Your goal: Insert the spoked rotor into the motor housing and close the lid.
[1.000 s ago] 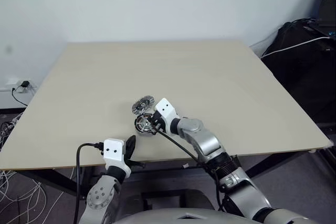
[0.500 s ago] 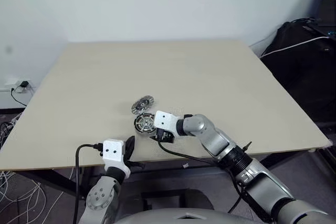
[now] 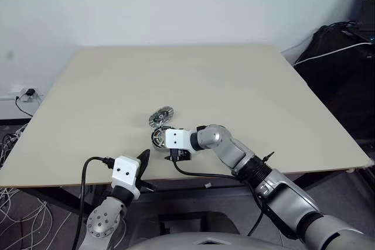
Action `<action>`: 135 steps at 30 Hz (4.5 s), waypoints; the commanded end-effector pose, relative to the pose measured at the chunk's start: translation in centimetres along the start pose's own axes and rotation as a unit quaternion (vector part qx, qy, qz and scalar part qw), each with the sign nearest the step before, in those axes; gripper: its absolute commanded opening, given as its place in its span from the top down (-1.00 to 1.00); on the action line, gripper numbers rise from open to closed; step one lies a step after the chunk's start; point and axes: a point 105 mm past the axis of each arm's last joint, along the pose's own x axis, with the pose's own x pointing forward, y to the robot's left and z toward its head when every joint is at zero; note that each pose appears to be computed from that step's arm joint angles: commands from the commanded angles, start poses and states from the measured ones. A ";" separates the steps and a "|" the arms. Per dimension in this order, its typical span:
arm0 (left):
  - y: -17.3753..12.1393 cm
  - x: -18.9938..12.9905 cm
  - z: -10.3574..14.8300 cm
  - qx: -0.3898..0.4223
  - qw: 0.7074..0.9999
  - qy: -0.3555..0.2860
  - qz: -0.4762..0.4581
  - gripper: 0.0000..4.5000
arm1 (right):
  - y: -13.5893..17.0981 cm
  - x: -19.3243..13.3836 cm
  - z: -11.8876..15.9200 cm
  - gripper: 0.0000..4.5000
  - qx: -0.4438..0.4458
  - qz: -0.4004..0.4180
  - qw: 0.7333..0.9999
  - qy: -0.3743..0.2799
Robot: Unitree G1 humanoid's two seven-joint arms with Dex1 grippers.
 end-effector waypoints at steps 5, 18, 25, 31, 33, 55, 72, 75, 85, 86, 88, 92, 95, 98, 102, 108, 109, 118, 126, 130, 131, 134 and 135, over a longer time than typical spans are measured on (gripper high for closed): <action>1.5 0.3 0.0 -0.020 0.997 -0.058 0.045 1.00 | -1.3 -0.2 1.0 -0.56 -0.019 -0.008 1.000 -0.008; 0.9 0.1 -4.7 -0.063 0.995 -0.058 0.050 1.00 | -1.1 -0.3 0.8 -0.39 -0.023 0.015 1.000 0.006; 0.5 -0.2 -5.9 -0.074 0.995 -0.059 0.043 1.00 | -1.4 -0.2 0.8 0.55 -0.024 0.021 0.999 0.016; 0.6 -0.1 -6.6 -0.083 0.994 -0.060 0.042 1.00 | -1.5 -0.3 0.6 0.99 -0.022 0.023 0.999 0.020; 0.7 -0.1 -6.8 -0.085 0.994 -0.059 0.044 1.00 | -1.6 -0.3 0.6 0.99 -0.027 0.021 0.999 0.021; -0.2 0.6 -4.0 -0.086 0.993 -0.080 0.029 1.00 | -1.4 0.1 1.1 -0.13 -0.018 0.032 0.999 0.005; -0.7 0.4 -3.2 -0.092 0.992 -0.080 0.030 1.00 | -2.2 1.0 0.0 0.56 0.012 0.025 0.999 0.028; -0.2 0.5 -3.5 -0.094 0.992 -0.076 0.030 1.00 | -2.2 0.9 -0.1 0.99 0.013 0.024 0.999 0.028; -0.1 0.5 -4.5 -0.098 0.993 -0.068 0.024 1.00 | -3.0 0.4 -0.1 0.99 0.036 -0.011 0.999 0.017; -0.1 0.5 -4.7 -0.099 0.993 -0.067 0.024 1.00 | -3.5 0.0 0.0 0.99 0.044 -0.029 0.999 0.015; 0.0 0.5 -4.9 -0.100 0.993 -0.065 0.024 1.00 | -4.0 -0.7 -0.1 0.99 0.059 -0.054 0.997 0.013; 0.4 0.5 -5.6 -0.104 0.992 -0.062 0.026 1.00 | -4.1 -2.6 -0.4 0.99 0.103 -0.083 0.991 0.012; 0.2 0.4 -5.8 -0.109 0.992 -0.063 0.026 1.00 | -3.5 -4.4 -1.2 0.99 0.153 -0.095 0.983 0.023; 0.0 0.2 -6.3 -0.116 0.991 -0.060 0.026 1.00 | -2.9 -5.9 -1.8 0.99 0.219 -0.109 0.969 0.029; -0.2 0.2 -6.9 -0.121 0.991 -0.056 0.025 1.00 | -2.0 -7.4 -2.2 0.99 0.321 -0.126 0.938 0.033; -0.3 0.3 -7.6 -0.124 0.991 -0.053 0.021 1.00 | -0.7 -8.5 -1.8 0.99 0.438 -0.132 0.889 0.034; -0.3 0.3 -7.7 -0.125 0.991 -0.052 0.019 1.00 | -0.5 -8.5 -1.7 0.99 0.450 -0.130 0.883 0.035; -0.5 0.6 -7.0 -0.127 0.990 -0.059 0.010 1.00 | 0.9 -6.5 -1.0 0.99 0.516 -0.116 0.848 0.042; -0.2 0.4 -7.2 -0.130 0.990 -0.055 0.015 1.00 | 1.0 -3.9 -0.8 0.99 0.530 -0.120 0.838 0.043; -0.2 0.4 -7.0 -0.128 0.990 -0.057 0.017 1.00 | 0.8 -2.7 -0.3 0.69 0.540 -0.117 0.833 0.033; -0.2 0.3 -6.9 -0.128 0.990 -0.057 0.017 1.00 | 0.8 -2.5 -0.1 0.57 0.541 -0.116 0.833 0.031; -0.1 0.2 -7.0 -0.129 0.990 -0.055 0.019 1.00 | 0.8 -1.7 1.1 0.13 0.541 -0.102 0.835 0.011; -0.1 0.2 -7.1 -0.130 0.990 -0.054 0.019 1.00 | 0.7 -1.6 1.8 -0.01 0.540 -0.095 0.836 0.000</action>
